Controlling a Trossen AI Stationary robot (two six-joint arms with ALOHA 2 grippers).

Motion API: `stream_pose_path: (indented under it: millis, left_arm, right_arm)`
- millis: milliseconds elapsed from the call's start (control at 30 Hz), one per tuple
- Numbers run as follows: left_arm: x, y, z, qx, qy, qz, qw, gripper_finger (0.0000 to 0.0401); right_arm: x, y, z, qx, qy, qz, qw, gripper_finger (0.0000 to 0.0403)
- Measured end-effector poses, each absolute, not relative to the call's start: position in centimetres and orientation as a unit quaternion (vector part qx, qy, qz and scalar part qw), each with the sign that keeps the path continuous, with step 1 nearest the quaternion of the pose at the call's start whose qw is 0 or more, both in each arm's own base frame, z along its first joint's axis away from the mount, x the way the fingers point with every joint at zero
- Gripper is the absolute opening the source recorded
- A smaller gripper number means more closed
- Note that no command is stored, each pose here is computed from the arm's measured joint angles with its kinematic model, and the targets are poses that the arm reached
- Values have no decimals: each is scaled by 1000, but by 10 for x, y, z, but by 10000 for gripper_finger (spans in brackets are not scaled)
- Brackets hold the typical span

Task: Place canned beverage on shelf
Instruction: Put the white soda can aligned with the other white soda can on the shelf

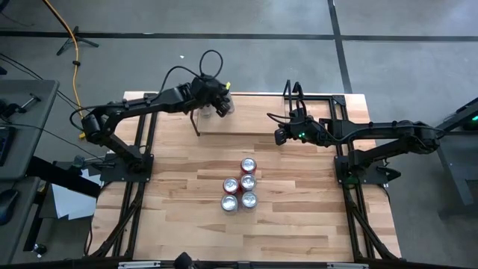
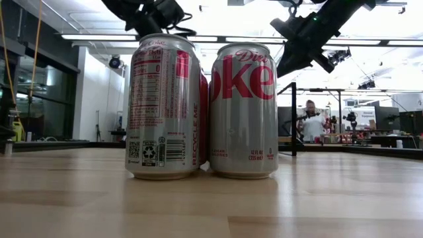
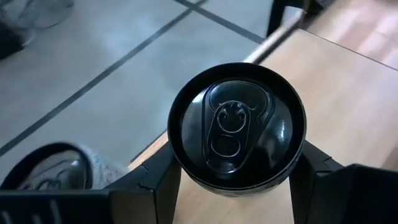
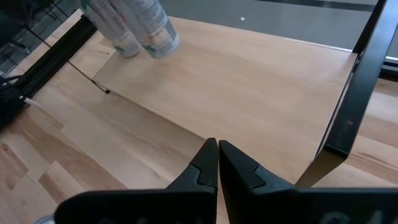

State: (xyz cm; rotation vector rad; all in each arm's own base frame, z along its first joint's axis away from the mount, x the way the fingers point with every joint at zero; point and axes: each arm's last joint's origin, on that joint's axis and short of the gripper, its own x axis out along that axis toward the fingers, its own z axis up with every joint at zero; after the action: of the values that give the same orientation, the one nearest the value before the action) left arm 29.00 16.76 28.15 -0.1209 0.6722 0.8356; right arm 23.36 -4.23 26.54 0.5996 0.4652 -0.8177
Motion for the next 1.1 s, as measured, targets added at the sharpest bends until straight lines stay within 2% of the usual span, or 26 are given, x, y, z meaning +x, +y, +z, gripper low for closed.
stream_pose_path:
  millis: [200,367,767,1100]
  left_arm:
    - [298,151,281,-62,313,401,859,170]
    - [299,139,277,-60,343,393,851,170]
    - [296,135,272,-83,362,399,838,171]
    - [297,134,272,-93,365,379,845,216]
  right_arm:
    - [234,-42,265,284,221,-388,848,0]
    - [234,-42,265,284,221,-389,848,0]
    - [233,-43,265,283,219,-391,848,0]
    - [233,-43,265,282,219,-391,848,0]
